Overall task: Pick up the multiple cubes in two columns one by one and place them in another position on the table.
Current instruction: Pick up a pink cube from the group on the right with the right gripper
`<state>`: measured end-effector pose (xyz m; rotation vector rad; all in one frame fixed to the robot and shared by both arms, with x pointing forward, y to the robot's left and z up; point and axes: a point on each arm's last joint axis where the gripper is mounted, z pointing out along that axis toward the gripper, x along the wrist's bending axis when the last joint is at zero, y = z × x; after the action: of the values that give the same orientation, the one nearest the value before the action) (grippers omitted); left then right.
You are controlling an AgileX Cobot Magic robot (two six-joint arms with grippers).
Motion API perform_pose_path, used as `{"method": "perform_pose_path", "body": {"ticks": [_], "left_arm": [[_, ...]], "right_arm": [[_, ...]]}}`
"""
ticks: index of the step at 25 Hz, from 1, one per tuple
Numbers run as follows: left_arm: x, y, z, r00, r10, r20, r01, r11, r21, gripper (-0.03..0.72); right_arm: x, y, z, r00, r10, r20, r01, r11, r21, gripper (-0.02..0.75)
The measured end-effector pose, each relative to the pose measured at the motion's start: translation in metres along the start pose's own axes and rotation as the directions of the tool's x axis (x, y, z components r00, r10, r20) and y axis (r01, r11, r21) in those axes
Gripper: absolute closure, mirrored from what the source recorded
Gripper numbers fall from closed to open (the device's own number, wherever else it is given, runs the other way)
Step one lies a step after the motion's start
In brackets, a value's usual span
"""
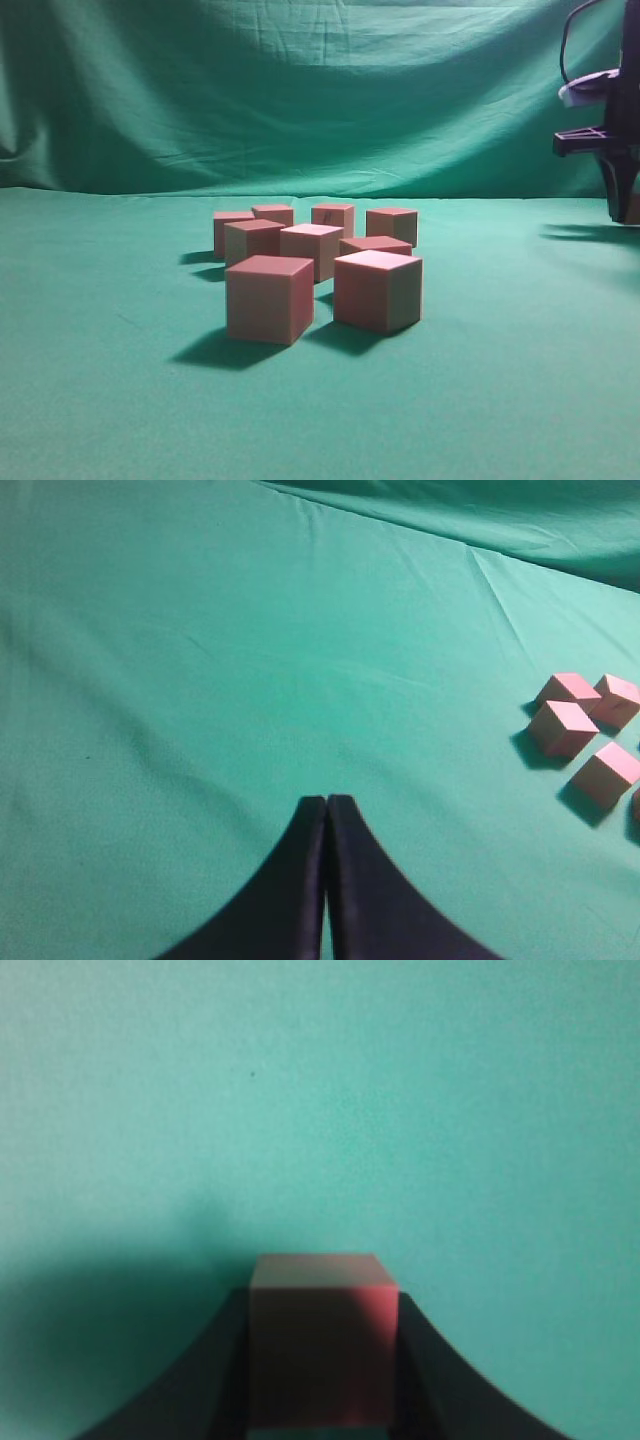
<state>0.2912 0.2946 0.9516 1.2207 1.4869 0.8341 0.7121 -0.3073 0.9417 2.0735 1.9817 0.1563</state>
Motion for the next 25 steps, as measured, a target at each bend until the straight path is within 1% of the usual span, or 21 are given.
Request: {"method": "perform_pose_path", "body": {"ticks": [2,4,8,11,14,19,25], "left_arm": [[0.000,0.000,0.000,1.000,0.000,0.000,0.000,1.000,0.000,0.688],[0.000,0.000,0.000,1.000,0.000,0.000,0.000,1.000,0.000,0.688],[0.000,0.000,0.000,1.000,0.000,0.000,0.000,1.000,0.000,0.688],[0.000,0.000,0.000,1.000,0.000,0.000,0.000,1.000,0.000,0.688],[0.000,0.000,0.000,1.000,0.000,0.000,0.000,1.000,0.000,0.688],[0.000,0.000,0.000,1.000,0.000,0.000,0.000,1.000,0.000,0.688],[0.000,0.000,0.000,1.000,0.000,0.000,0.000,1.000,0.000,0.688]], "right_arm": [[-0.001,0.003,-0.013,1.000,0.010,-0.008,-0.010,1.000,-0.018,0.463],[-0.002,0.008,-0.035,0.999,0.026,-0.023,-0.027,0.998,-0.049,0.463],[-0.003,0.013,-0.100,0.997,0.044,-0.060,-0.052,0.988,-0.143,0.463],[0.007,0.006,-0.144,0.997,0.020,-0.080,-0.035,0.981,-0.192,0.463],[0.023,-0.005,-0.177,0.995,-0.021,-0.097,0.001,0.979,-0.206,0.463],[0.053,-0.021,-0.198,0.988,-0.097,-0.122,0.074,0.981,-0.180,0.463],[0.081,-0.035,-0.217,0.974,-0.173,-0.147,0.141,0.968,-0.207,0.463]]}}
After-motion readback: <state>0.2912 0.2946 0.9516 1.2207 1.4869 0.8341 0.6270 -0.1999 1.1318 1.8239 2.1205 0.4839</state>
